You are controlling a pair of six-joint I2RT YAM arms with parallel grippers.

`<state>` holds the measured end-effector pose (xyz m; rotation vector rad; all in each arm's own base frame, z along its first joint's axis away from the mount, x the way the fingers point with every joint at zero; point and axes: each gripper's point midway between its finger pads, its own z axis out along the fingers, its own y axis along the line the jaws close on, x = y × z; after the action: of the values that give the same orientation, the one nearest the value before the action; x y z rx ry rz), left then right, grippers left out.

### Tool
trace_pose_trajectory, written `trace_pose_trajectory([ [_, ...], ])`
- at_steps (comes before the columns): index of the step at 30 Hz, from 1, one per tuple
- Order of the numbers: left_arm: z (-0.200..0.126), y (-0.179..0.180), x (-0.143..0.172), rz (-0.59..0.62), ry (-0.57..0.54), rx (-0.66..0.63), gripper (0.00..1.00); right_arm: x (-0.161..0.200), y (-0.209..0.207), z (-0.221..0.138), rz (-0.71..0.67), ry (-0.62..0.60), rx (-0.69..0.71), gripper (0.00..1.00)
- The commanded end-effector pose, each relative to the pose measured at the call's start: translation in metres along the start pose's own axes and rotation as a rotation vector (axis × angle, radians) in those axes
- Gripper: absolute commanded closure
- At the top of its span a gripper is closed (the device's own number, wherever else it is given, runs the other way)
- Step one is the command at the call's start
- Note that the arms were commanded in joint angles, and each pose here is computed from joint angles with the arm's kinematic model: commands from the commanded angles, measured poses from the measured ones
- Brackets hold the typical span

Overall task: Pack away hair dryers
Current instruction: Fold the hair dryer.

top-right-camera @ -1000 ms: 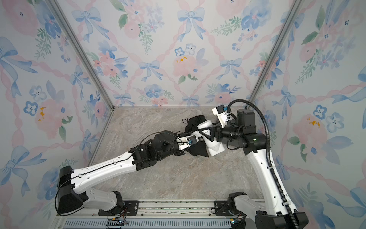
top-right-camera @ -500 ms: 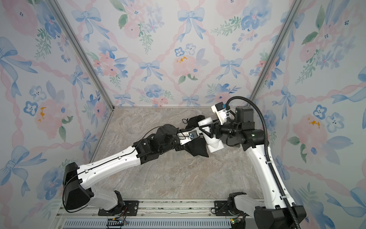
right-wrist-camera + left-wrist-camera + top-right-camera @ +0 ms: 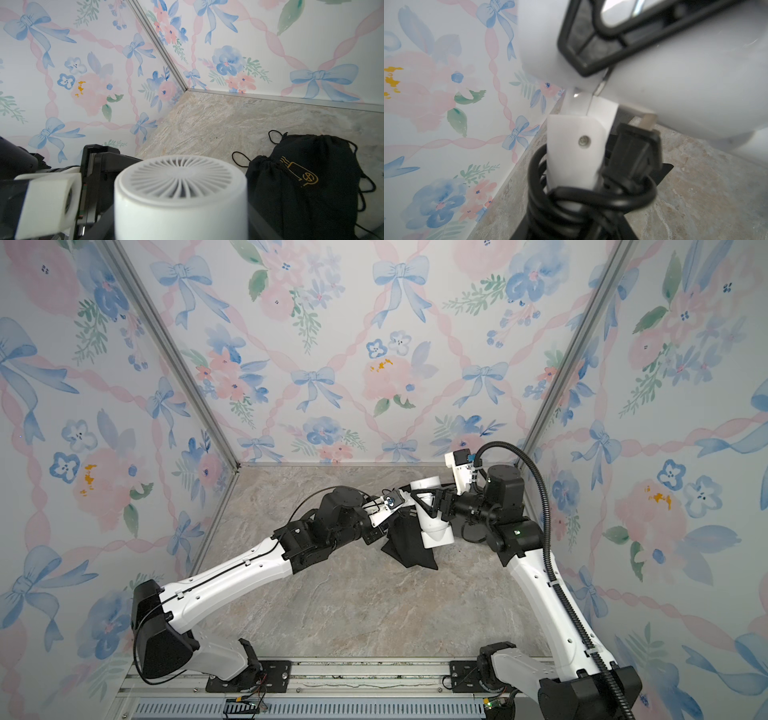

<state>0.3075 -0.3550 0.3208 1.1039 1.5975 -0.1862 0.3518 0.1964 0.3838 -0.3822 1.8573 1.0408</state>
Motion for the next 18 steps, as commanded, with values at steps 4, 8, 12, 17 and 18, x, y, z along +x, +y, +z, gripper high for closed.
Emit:
trace_pose_trajectory([
  [4, -0.027, 0.025, -0.102, -0.320, -0.366, 0.000, 0.76, -0.023, 0.038, 0.014, 0.041, -0.151, -0.072, 0.72],
  [8, -0.031, 0.024, -0.105, -0.355, -0.391, 0.019, 0.76, -0.031, 0.036, 0.012, 0.065, -0.238, -0.046, 0.72],
  [12, -0.035, 0.027, -0.106, -0.389, -0.413, 0.014, 0.76, -0.034, 0.035, 0.012, 0.101, -0.309, -0.032, 0.71],
  [17, -0.040, 0.028, -0.112, -0.442, -0.456, 0.027, 0.76, -0.038, 0.035, 0.014, 0.138, -0.387, -0.038, 0.72],
  [18, -0.040, 0.027, -0.114, -0.453, -0.466, 0.038, 0.75, -0.040, 0.035, 0.015, 0.144, -0.408, -0.046, 0.72],
])
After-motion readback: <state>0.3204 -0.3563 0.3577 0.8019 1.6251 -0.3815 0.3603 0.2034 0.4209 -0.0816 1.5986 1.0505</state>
